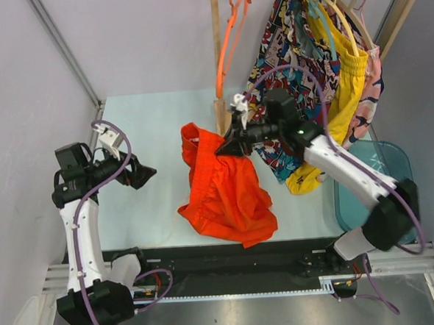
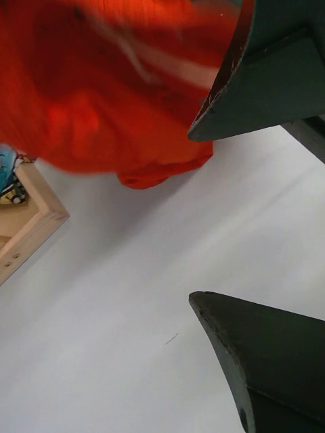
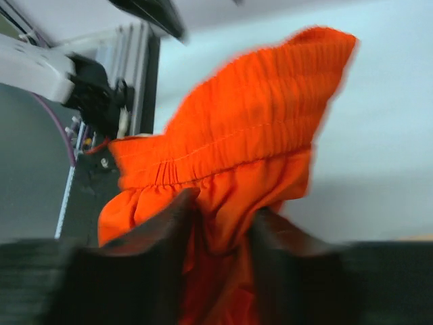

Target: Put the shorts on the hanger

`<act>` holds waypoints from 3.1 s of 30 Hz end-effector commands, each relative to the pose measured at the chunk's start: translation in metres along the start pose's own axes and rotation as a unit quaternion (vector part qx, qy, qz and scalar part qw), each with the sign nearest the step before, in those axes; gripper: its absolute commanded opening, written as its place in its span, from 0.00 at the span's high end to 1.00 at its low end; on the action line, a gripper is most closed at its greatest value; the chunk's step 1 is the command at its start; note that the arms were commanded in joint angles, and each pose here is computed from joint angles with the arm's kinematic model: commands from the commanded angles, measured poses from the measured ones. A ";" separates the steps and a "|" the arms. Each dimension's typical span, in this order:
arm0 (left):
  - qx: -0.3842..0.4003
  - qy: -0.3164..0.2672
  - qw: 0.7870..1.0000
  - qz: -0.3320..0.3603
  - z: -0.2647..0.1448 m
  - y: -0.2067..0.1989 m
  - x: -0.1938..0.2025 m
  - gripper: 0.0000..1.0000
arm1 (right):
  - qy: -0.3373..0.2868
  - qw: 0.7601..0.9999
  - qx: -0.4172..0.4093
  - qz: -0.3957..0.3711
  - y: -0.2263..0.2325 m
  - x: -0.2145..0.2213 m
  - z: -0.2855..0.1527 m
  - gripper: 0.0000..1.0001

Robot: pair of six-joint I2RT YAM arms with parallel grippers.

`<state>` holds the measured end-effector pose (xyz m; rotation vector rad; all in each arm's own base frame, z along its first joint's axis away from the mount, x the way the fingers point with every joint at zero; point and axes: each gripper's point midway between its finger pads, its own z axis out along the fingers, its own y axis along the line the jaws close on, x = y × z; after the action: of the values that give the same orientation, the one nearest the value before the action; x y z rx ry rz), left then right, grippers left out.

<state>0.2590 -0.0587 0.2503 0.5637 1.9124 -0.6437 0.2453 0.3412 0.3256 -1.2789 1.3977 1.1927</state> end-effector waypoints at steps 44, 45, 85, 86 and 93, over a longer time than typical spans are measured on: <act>-0.134 0.052 0.972 -0.185 0.007 0.094 0.052 0.07 | 0.306 0.935 0.174 -0.044 0.008 0.255 0.176 0.70; -0.132 0.051 0.973 -0.184 0.007 0.094 0.052 0.07 | 0.303 0.937 0.170 -0.044 0.010 0.247 0.174 0.87; 0.139 0.161 0.972 -0.102 0.273 0.020 0.062 0.18 | 0.242 0.938 0.241 0.051 0.001 0.114 -0.138 1.00; 0.147 0.176 0.967 -0.113 0.281 0.014 0.073 0.18 | 0.242 0.939 0.241 0.049 0.002 0.113 -0.139 1.00; 0.178 0.219 0.949 -0.138 0.300 -0.007 0.096 0.19 | 0.235 0.943 0.235 0.035 0.009 0.107 -0.141 1.00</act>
<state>0.4241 -0.2401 0.0565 0.7229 2.2931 -1.0596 0.2333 0.1887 0.2335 -1.2036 1.9849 0.5555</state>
